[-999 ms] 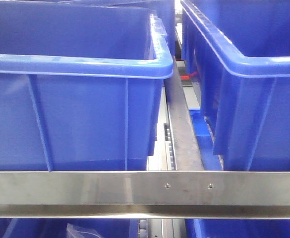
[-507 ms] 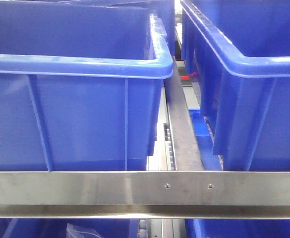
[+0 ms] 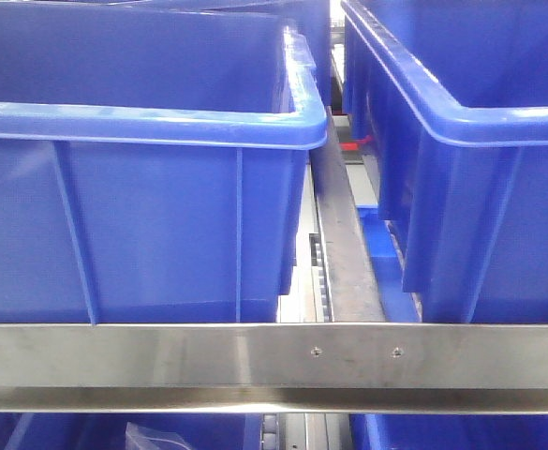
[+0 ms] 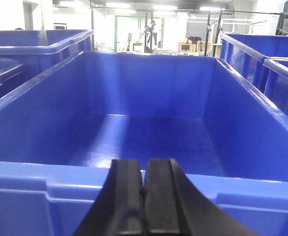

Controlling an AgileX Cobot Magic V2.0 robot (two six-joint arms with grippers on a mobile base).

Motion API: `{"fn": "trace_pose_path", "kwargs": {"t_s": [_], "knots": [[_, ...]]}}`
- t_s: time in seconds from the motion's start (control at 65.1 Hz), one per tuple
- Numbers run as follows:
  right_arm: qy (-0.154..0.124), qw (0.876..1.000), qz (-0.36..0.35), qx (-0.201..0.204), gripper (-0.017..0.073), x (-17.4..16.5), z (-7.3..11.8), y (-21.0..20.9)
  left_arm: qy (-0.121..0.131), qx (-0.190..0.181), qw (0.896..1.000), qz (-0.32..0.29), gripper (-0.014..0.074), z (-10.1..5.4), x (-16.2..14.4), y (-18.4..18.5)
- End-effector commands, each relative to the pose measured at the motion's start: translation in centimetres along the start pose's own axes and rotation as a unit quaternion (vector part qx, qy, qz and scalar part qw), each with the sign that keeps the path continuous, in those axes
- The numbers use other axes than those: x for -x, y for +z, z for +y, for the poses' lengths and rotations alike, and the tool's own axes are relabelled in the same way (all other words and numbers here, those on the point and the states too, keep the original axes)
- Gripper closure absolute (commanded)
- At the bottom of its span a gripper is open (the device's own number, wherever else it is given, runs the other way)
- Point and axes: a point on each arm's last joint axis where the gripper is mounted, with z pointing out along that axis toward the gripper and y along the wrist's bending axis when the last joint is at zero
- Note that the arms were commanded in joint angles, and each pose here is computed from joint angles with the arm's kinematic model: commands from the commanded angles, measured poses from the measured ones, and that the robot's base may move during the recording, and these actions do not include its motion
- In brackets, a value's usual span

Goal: Place yellow foam block on left shelf second layer

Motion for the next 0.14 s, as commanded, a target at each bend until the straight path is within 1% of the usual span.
{"fn": "trace_pose_path", "kwargs": {"t_s": [0.0, 0.123], "knots": [[-0.004, 0.998, -0.064, 0.001, 0.0503, 1.66, 0.02, -0.23, -0.005, -0.005, 0.999, -0.037, 0.0457, -0.11, -0.01, -0.07], [-0.004, 0.998, -0.064, 0.001, 0.0503, 1.66, 0.02, -0.23, -0.005, -0.005, 0.999, -0.037, 0.0457, -0.11, -0.01, -0.07]]}}
